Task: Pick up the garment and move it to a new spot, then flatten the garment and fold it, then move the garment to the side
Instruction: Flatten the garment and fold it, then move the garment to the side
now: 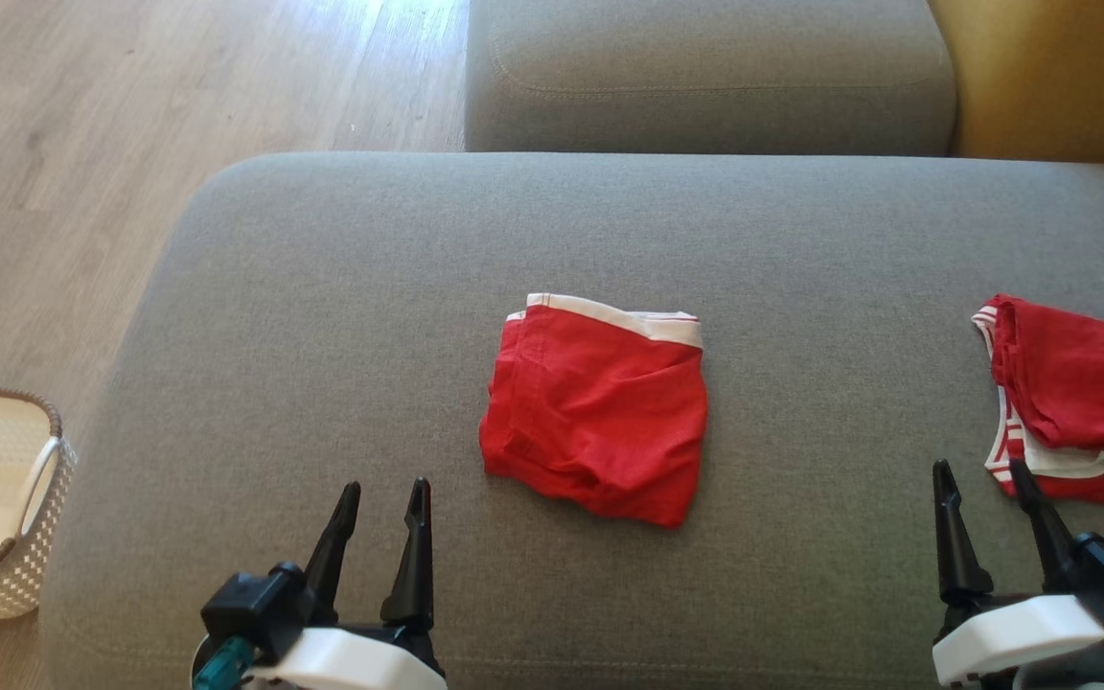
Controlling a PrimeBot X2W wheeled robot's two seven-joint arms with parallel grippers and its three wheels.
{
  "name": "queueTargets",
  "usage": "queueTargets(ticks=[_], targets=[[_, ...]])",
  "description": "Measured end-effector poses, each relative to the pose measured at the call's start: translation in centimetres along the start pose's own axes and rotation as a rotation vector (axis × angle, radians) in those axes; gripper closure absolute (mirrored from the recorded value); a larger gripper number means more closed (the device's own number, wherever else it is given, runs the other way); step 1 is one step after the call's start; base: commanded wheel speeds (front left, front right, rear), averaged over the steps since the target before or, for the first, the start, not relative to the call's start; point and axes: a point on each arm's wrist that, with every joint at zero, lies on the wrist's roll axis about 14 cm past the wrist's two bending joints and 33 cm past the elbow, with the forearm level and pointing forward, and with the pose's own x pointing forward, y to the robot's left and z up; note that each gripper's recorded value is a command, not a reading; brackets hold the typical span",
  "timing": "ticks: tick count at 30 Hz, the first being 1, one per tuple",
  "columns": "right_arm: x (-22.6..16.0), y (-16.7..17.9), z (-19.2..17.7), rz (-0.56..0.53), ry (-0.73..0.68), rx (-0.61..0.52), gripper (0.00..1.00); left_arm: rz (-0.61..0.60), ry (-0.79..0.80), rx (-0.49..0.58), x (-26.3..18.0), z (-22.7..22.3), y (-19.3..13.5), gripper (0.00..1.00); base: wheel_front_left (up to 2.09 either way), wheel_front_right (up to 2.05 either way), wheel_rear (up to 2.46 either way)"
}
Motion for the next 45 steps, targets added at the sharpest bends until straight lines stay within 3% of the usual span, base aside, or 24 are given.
queueTargets(ticks=[13,21,28,33,40,45], targets=[[0.1,0.3,-0.4,0.006,0.01,0.018,0.0,-0.014,0.018,0.005,-0.2,-0.6,-0.4,0.0,0.0,0.0,0.0],[1.8,4.8,-3.0,0.133,0.091,0.05,0.0,0.001,0.053,0.001,-0.2,-1.5,-0.1,0.0,0.0,0.0,0.0],[5.3,10.2,-5.7,0.239,0.191,0.245,0.0,0.031,0.055,0.012,0.8,-1.4,0.8,0.0,0.0,0.0,0.0],[7.2,12.0,-8.0,0.228,0.296,0.414,0.0,0.088,0.058,0.014,0.6,-1.4,2.2,0.0,0.0,0.0,0.0],[8.9,14.3,-10.7,0.272,0.406,0.381,0.0,0.137,0.031,0.019,1.0,-0.4,3.7,0.0,0.0,0.0,0.0],[9.0,15.0,-12.5,0.306,0.469,0.287,0.0,0.157,0.03,0.022,0.8,-0.3,4.2,0.0,0.0,0.0,0.0]])
